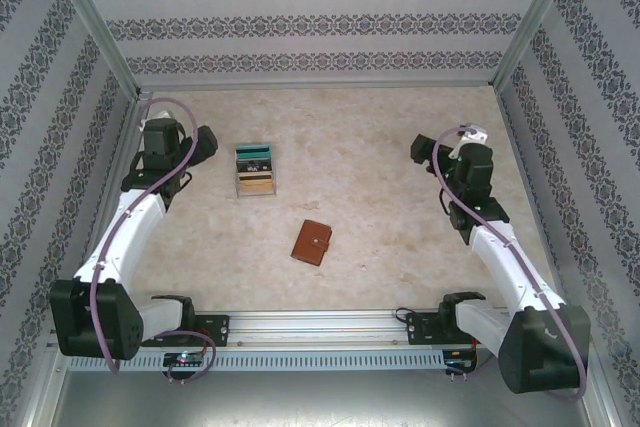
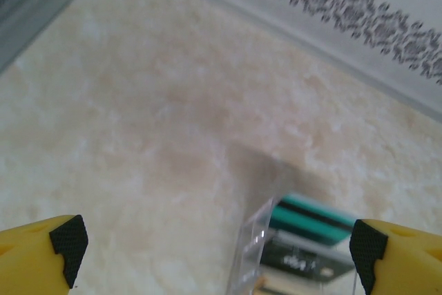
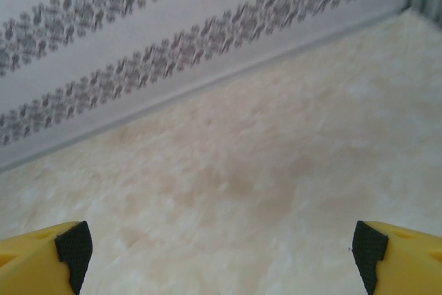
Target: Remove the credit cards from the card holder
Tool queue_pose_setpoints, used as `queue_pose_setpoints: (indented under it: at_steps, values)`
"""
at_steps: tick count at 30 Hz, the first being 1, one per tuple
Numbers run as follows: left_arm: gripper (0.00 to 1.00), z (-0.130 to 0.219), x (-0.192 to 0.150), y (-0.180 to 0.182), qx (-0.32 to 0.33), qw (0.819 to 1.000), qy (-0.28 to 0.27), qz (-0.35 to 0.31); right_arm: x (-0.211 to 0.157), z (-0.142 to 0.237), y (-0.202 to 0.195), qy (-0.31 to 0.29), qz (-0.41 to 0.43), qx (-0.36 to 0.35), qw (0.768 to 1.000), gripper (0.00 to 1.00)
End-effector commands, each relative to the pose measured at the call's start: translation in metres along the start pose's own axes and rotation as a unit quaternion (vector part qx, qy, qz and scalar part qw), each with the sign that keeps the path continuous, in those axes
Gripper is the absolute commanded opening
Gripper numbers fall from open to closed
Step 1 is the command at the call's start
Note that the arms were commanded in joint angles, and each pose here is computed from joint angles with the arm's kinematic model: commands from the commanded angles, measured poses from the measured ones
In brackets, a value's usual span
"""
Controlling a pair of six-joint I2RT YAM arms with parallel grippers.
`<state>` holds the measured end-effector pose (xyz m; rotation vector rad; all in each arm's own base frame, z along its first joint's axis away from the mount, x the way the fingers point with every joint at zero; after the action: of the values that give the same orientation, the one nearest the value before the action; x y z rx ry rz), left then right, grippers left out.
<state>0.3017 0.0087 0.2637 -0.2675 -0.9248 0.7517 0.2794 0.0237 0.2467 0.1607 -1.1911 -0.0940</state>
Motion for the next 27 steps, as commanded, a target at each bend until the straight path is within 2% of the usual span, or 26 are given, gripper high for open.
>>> queue_pose_setpoints:
  at_steps: [1, 7, 12, 14, 17, 19, 22, 27]
  values:
    - [1.00, 0.013, -0.018, 0.014, 0.025, 0.997, 0.062, 0.043, -0.013, 0.006, 0.023, 0.062, -0.013, 0.029, 0.998, 0.98]
    - [0.95, 0.014, -0.047, 0.011, -0.016, 0.989, 0.146, 0.025, -0.029, 0.009, 0.074, 0.121, 0.027, 0.089, 0.988, 0.98]
    - [0.94, 0.005, -0.083, 0.016, -0.037, 0.973, 0.226, 0.024, -0.050, 0.026, 0.124, 0.174, 0.120, 0.089, 0.973, 0.98]
    - [1.00, 0.006, -0.096, 0.016, -0.055, 0.966, 0.251, 0.025, -0.062, 0.034, 0.141, 0.195, 0.133, 0.082, 0.968, 0.98]
    - [0.99, 0.007, -0.104, 0.018, -0.062, 0.962, 0.264, 0.016, -0.081, 0.041, 0.164, 0.238, 0.143, 0.073, 0.958, 0.98]
    - [0.99, 0.008, -0.107, 0.016, -0.075, 0.959, 0.272, 0.019, -0.092, 0.044, 0.181, 0.263, 0.154, 0.068, 0.950, 0.93]
    - [0.99, 0.007, -0.110, 0.014, -0.081, 0.956, 0.282, 0.020, -0.110, 0.044, 0.206, 0.303, 0.163, 0.072, 0.936, 0.74]
    - [0.99, 0.010, -0.109, 0.013, -0.077, 0.957, 0.280, 0.020, -0.139, 0.038, 0.238, 0.351, 0.178, 0.062, 0.917, 0.49]
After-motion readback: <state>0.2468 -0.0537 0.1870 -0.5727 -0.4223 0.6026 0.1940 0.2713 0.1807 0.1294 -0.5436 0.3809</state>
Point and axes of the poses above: each hand's point on the last joint's axis, 136 mm out from that joint toward the fingers, its own z axis back along the fingers, its own y axis along the line the jaws close on, x = y × z, the point moved 9 cm from there along z, back along the fingers, and after that the axes turned 15 degrees about z, right-handed, at the moved point
